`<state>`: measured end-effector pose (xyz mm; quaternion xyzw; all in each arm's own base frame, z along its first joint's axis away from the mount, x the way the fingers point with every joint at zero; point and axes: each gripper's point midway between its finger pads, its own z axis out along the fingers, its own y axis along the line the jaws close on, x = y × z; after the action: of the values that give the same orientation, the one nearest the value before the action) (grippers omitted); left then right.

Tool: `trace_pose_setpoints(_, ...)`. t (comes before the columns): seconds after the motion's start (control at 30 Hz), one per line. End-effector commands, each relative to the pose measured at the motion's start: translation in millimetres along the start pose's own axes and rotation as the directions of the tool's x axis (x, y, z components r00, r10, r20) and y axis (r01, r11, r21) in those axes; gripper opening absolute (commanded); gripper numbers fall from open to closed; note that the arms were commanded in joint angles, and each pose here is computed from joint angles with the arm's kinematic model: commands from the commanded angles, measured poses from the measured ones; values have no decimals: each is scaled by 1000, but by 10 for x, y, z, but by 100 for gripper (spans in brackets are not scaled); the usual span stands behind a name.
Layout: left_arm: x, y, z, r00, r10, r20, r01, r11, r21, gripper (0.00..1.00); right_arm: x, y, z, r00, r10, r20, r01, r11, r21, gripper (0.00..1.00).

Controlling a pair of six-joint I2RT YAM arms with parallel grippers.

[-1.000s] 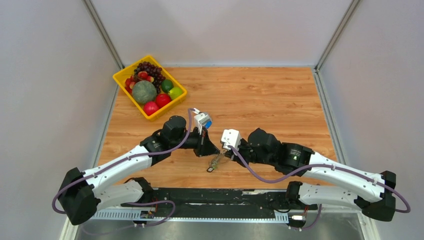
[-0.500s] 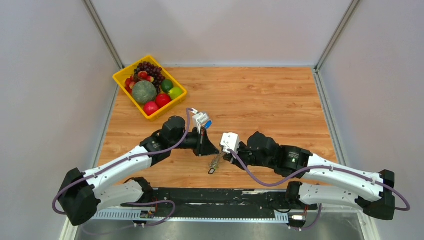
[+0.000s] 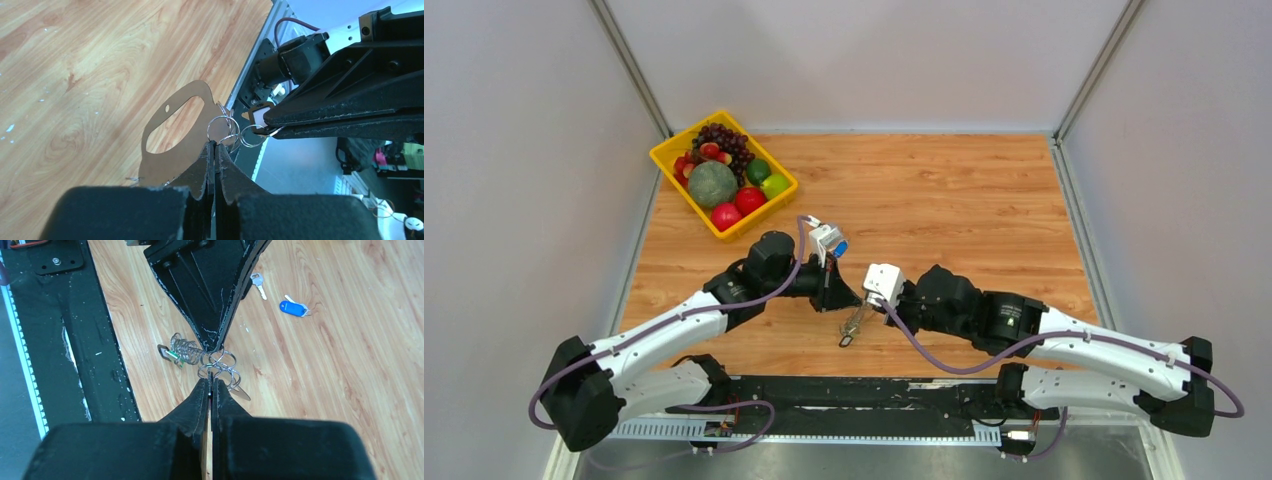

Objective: Remove the keys from the keyring

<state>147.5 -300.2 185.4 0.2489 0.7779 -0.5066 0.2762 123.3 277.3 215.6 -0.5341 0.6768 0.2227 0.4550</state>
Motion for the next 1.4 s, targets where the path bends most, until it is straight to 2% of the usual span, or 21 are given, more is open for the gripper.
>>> trace_pose_setpoints(0.0,-35,112,-12,996,87,-15,-87,993,-75,0,-397,-148,-76,994,-70,81,66,996,58,0)
trace_pose_setpoints(0.1,-25,107,-1,991,128,-29,-130,987,-95,0,-461,-189,-47,991,-110,74,105,992,70,0)
trace_pose_setpoints(0.27,48,143,44,989,127,-81,-136,985,-111,0,-572,-215,11,986,-154,70,149,986,72,0)
trace_pose_setpoints(0.4,62,209,68,992,89,-85,-101,984,-150,0,-610,-61,51,986,-147,79,149,989,-16,0)
trace_pose_setpoints(0.53,41,291,83,997,44,-64,-55,981,-184,0,-644,135,6,988,-107,108,120,986,-119,0)
trace_pose_setpoints(0.77,-62,391,50,1000,-2,-6,1,977,-213,0,-537,432,-29,995,-39,87,61,962,-267,0)
trace_pose_setpoints(1.37,-246,465,-91,993,1,117,30,964,-265,0,-139,794,50,999,41,1,-38,928,-370,0)
